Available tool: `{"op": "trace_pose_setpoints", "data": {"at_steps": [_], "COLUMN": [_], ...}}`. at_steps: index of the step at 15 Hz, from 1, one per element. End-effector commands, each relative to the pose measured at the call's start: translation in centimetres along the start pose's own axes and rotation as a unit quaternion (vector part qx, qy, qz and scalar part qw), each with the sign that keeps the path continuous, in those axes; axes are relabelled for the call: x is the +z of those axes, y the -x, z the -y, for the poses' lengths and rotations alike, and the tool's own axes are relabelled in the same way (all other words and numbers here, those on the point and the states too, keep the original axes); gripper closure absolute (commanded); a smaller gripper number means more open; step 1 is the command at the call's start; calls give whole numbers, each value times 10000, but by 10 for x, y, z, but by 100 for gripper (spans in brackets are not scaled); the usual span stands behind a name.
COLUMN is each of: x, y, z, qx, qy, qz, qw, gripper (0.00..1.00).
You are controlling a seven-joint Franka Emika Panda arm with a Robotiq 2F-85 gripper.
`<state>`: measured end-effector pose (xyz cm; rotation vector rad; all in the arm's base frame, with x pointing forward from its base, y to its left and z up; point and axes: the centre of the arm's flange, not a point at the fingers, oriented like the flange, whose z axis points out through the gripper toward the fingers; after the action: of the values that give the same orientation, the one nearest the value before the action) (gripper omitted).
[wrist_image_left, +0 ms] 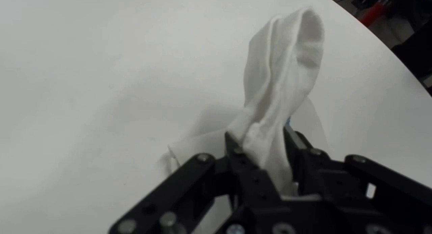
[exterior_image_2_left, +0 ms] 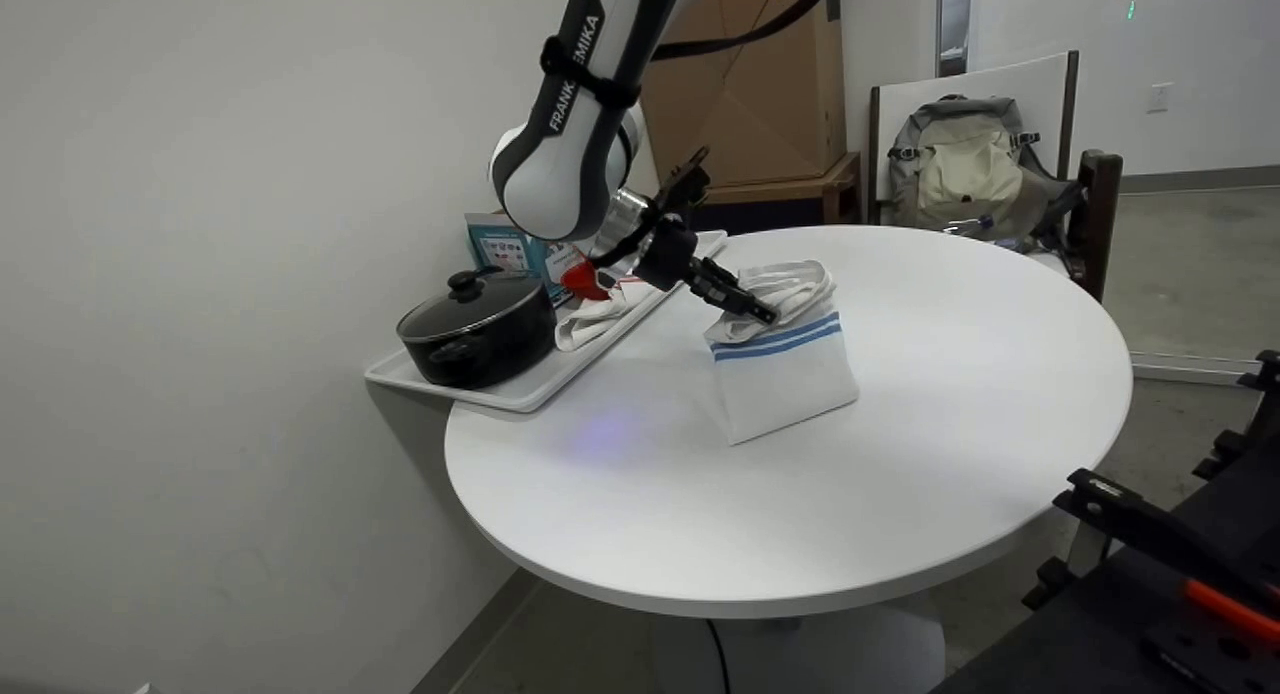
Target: Fold the white and blue towel from right to left and then bottom to top
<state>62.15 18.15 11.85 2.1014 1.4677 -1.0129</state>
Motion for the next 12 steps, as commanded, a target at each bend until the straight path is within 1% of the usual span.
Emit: {"op": "trace_pose_setpoints", "data": {"at_steps": [1,3,6,7,10,12], "x": [1,-4,-19,-26,-46,-56], "y": [-9,-9,-8,-7,-1,3], "z": [0,3,2,0,-7,-10], "qx": [-69,26,251,370,728,930], "qy": [316,527,843,894,1005,1036], "qz": [64,-118,-606,-811,-1360,-1590], "qw": [9995,9985,9943,9920,9829,9774], "gripper": [39,25,3,0,0,0]}}
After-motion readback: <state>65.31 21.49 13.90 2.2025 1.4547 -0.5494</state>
